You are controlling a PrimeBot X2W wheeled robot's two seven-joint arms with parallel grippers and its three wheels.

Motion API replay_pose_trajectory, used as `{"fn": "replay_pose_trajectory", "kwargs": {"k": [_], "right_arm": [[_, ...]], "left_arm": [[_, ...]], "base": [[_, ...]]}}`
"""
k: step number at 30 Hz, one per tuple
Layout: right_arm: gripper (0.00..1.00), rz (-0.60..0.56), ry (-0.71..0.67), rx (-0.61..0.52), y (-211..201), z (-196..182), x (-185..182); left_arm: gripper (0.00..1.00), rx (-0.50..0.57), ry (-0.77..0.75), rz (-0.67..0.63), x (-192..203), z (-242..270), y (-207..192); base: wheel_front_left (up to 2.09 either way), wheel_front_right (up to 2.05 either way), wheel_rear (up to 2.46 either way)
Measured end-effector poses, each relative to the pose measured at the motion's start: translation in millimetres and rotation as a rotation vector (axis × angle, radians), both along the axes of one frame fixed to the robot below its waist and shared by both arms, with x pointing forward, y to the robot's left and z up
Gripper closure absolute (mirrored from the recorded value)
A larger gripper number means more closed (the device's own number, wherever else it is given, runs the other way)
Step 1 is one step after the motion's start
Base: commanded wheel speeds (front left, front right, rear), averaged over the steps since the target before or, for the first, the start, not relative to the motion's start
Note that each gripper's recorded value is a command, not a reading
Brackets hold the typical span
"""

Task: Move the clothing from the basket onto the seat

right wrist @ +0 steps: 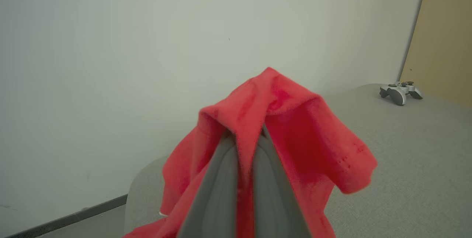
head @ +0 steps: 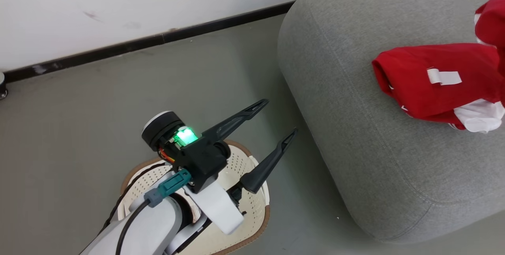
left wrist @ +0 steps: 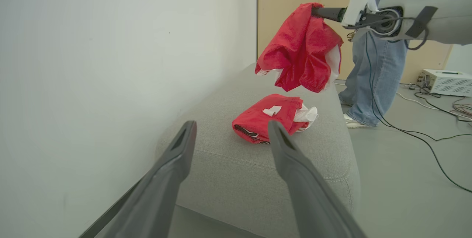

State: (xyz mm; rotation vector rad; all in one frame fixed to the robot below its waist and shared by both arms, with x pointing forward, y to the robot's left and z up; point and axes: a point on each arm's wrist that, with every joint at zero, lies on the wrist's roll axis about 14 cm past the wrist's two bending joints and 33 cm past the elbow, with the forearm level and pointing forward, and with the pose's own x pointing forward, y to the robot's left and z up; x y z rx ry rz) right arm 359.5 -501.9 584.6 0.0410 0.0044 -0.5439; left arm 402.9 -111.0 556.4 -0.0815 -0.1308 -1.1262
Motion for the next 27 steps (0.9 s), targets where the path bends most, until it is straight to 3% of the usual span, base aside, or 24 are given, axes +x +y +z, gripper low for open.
{"fn": "replay_pose_trajectory", "kwargs": {"k": [13, 27], "right_arm": [[1.00, 0.074, 0.248, 0.131, 57.0, -122.4, 32.2], [1.00, 0.062, 0.407, 0.166, 70.3, -181.9, 27.2]], "left_arm": [[0.00, 0.009, 0.017, -0.013, 10.2, -13.6, -1.7], [0.00, 0.022, 0.036, -0.066, 7.4, -29.9, -10.5]], "base": [[0.00, 0.00, 0.00], [0.00, 0.00, 0.00]]}}
